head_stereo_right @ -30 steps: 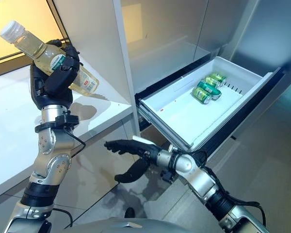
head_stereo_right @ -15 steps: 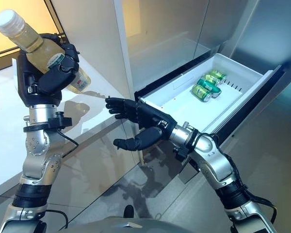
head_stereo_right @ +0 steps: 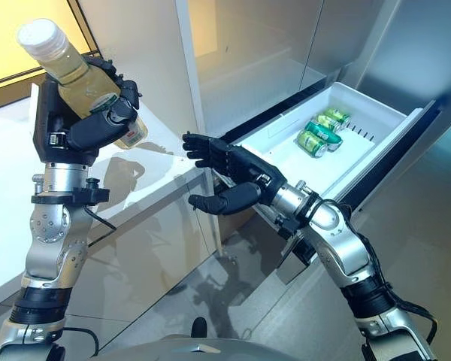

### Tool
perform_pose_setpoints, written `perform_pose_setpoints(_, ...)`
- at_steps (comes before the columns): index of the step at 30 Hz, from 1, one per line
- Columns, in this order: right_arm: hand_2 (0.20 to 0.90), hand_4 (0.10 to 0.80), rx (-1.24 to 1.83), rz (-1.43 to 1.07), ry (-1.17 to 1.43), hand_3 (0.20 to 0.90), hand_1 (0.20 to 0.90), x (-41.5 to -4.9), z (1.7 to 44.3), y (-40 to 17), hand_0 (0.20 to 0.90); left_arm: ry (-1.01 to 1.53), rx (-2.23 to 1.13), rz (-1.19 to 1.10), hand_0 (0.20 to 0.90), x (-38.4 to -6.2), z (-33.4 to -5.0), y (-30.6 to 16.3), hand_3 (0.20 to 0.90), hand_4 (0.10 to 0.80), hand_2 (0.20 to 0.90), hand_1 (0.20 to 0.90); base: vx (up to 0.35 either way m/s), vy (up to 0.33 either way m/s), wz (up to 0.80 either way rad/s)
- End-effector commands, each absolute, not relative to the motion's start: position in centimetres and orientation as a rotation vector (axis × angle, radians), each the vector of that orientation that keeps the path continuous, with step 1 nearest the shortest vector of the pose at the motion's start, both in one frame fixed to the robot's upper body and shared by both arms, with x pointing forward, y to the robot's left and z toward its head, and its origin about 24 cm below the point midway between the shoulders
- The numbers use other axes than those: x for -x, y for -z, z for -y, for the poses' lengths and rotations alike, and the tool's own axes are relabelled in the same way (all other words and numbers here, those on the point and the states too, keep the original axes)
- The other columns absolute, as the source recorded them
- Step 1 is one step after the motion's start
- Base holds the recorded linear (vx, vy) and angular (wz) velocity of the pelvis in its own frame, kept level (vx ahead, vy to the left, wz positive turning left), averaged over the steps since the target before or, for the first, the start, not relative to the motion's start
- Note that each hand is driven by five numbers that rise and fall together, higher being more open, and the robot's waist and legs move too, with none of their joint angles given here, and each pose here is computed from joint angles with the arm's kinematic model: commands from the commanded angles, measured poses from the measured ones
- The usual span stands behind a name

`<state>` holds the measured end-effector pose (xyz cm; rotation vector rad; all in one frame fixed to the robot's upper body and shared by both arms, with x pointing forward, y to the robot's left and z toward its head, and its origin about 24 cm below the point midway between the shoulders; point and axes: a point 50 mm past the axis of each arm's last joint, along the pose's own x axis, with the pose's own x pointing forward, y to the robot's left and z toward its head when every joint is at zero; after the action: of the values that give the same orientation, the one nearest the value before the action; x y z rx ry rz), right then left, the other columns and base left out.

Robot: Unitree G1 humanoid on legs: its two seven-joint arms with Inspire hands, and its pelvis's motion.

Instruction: Put drinks into fridge and close the fridge

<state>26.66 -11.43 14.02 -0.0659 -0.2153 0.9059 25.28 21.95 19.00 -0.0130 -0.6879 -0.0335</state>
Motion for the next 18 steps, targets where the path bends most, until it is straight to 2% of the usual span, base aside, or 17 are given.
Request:
perform_pose_setpoints(1, 0.900, 0.800, 0.052, 0.437, -0.948, 0.900, 0.900, -27.0, 9.5, -19.0, 0.900, 0.187, 0.011, 0.917, 0.300, -24.4, -20.4, -23.4, 0.200, 0.100, 0.300, 0.300, 0.000, 0.000, 0.00)
perform_pose_setpoints(9, 0.900, 0.800, 0.046, 0.427, -0.924, 0.900, 0.900, -28.2, 8.3, -19.8, 0.900, 0.289, 0.006, 0.887, 0.300, -24.7, -19.0, -23.2, 0.200, 0.100, 0.300, 0.300, 0.006, 0.000, 0.00)
perform_pose_setpoints(18, 0.900, 0.800, 0.033, 0.401, -0.871, 0.900, 0.900, -29.4, 7.7, -20.1, 0.900, 0.317, 0.007, 0.891, 0.300, -24.8, -18.9, -23.4, 0.200, 0.100, 0.300, 0.300, 0.010, 0.000, 0.00)
